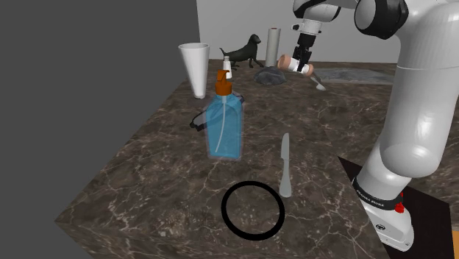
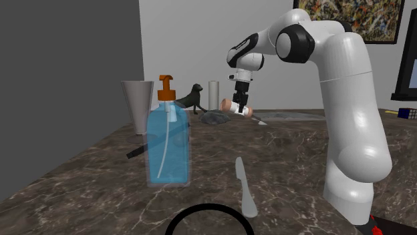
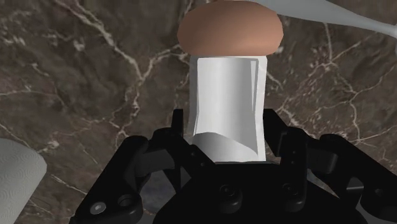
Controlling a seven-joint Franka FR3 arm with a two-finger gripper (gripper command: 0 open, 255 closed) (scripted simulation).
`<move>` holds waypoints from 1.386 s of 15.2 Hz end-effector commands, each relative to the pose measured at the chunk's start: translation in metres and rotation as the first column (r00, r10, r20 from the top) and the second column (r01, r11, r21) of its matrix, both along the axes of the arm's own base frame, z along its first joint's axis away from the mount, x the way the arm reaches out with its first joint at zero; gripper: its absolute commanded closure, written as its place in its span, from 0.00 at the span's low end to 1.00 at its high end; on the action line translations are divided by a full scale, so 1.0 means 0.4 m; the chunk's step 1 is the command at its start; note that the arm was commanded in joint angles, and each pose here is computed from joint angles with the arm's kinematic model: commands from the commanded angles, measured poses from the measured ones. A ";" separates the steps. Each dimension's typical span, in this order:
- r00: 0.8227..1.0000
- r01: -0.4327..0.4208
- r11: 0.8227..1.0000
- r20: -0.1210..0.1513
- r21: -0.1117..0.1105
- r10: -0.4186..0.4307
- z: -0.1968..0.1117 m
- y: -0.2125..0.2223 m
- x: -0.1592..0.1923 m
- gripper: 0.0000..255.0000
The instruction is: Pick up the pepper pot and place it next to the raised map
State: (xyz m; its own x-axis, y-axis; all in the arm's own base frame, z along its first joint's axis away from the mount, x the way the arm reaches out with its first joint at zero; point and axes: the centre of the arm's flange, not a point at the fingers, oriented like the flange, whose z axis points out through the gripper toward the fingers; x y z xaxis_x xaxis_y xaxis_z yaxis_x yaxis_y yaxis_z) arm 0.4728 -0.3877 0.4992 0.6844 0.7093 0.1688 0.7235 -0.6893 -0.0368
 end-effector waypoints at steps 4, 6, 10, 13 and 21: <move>1.000 0.000 1.000 -0.007 0.002 0.000 -0.013 0.001 0.001 1.00; 1.000 0.000 1.000 -0.007 0.002 0.000 -0.012 -0.002 0.003 0.00; 1.000 0.000 1.000 -0.007 0.002 0.000 -0.013 0.001 0.001 0.00; 1.000 0.000 1.000 -0.007 0.002 0.000 0.084 -0.014 -0.007 0.00; 1.000 0.000 1.000 -0.007 0.002 0.000 0.110 -0.018 -0.009 0.00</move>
